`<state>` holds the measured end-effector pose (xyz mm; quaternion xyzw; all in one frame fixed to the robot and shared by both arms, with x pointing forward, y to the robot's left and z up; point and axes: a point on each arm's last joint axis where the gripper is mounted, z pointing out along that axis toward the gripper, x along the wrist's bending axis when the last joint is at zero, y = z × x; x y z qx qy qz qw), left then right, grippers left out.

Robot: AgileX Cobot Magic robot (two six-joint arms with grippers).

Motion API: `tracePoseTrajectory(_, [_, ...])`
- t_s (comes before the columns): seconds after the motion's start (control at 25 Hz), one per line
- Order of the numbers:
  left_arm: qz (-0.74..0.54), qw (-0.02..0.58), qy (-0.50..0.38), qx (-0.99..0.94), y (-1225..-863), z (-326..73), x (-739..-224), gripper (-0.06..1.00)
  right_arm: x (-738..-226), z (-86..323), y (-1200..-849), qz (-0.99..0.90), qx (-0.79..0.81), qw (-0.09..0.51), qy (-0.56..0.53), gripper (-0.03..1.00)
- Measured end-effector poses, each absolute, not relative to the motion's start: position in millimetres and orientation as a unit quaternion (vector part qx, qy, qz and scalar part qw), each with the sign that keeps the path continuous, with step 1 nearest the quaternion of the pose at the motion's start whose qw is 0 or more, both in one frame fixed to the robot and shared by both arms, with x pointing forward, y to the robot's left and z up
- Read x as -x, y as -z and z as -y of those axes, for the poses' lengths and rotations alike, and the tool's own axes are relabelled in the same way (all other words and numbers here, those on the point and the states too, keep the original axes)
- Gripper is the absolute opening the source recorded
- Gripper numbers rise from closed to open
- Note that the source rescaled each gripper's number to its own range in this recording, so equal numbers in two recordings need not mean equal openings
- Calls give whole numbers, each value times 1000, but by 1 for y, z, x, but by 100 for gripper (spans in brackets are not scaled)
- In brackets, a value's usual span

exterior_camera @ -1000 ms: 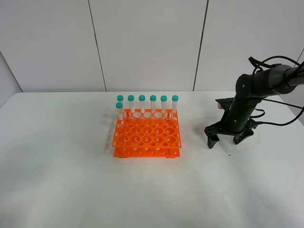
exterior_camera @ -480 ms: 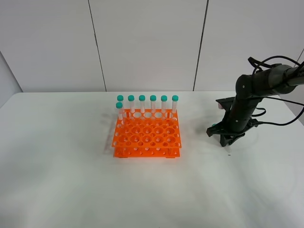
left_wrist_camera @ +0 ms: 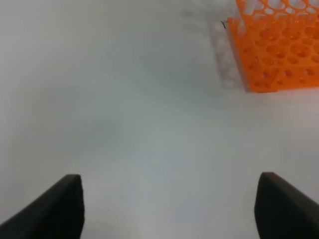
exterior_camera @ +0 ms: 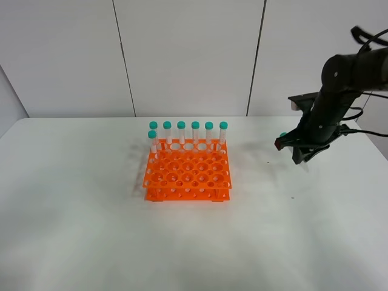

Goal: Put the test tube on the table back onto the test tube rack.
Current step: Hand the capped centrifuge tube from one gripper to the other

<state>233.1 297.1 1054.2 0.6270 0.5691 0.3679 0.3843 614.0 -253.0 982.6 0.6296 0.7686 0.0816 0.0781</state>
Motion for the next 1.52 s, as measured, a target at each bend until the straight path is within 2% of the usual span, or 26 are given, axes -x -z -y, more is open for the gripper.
tracePoseTrajectory(0.2, [-569,384,-368,-627,-1054,-297,-233,100,-588,249,-1038,-771,-618,75,-130,3])
tracePoseTrajectory(0.48, [-569,384,-368,-627,-1054,-297,-233,100,-546,212,-1081,-812,-551,73,-180,3])
tracePoseTrajectory(0.8, [-569,384,-368,-627,-1054,-297,-233,100,-477,163,-1081,-865,-457,59,-198,3])
tracePoseTrajectory(1.16, [-569,384,-368,-627,-1054,-297,-233,100,-468,139,-1081,-919,-297,76,-247,3])
tracePoseTrajectory(1.36, [-569,384,-368,-627,-1054,-297,-233,100,-461,137,-1046,-915,-277,49,-289,3])
tracePoseTrajectory(1.52, [-569,384,-368,-627,-1054,-297,-233,100,-462,132,-1045,-905,-267,56,-325,3])
